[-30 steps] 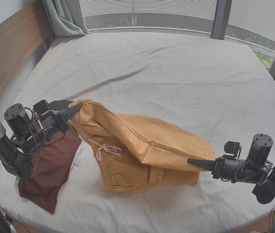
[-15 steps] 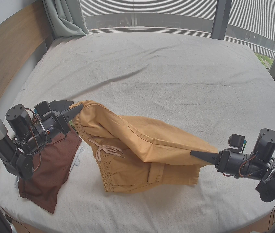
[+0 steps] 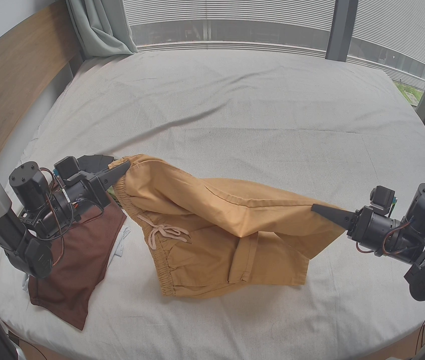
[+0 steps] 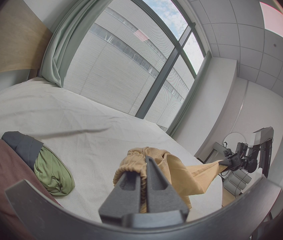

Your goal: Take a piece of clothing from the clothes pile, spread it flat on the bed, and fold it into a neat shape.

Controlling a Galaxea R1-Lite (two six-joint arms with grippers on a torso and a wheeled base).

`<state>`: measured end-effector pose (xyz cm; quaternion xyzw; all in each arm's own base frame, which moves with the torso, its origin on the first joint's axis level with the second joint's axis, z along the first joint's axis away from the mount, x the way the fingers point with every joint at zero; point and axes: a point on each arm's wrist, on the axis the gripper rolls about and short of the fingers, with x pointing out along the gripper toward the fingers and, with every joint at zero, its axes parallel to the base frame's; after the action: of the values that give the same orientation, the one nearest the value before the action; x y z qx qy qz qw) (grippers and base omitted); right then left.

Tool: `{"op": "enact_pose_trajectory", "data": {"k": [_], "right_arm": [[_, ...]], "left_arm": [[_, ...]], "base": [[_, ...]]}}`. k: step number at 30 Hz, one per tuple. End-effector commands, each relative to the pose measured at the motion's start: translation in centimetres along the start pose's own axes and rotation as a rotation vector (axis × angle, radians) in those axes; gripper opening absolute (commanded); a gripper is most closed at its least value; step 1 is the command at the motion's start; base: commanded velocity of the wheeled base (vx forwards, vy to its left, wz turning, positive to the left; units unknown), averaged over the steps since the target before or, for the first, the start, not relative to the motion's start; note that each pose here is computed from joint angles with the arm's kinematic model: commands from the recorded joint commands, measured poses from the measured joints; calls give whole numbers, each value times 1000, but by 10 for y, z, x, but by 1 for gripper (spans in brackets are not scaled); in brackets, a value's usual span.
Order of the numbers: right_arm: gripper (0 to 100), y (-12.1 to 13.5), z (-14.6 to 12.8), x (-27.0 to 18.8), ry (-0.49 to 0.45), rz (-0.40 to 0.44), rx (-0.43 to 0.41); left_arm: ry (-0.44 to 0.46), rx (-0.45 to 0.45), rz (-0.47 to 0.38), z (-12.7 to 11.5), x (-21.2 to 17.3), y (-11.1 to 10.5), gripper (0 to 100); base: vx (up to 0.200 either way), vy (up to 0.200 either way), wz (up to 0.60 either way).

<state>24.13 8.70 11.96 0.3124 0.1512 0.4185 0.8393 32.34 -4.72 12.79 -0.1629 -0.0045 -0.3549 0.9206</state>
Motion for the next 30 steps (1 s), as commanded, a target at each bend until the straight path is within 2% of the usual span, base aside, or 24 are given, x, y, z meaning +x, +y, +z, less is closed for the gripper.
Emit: {"op": "enact_pose_trajectory", "data": {"k": [1, 12, 30], "right_arm": [[0, -3, 8, -2, -32, -9, -13], [0, -16, 30, -9, -115, -52, -22], [0, -27, 47, -18, -181, -91, -27]], "left_arm": [[2, 1, -3, -1, 0, -1, 0], [10, 8, 0, -3, 0, 0, 0], [12, 7, 6, -4, -2, 1, 0]], "base": [[0, 0, 0], [0, 0, 0], [0, 0, 0]]}}
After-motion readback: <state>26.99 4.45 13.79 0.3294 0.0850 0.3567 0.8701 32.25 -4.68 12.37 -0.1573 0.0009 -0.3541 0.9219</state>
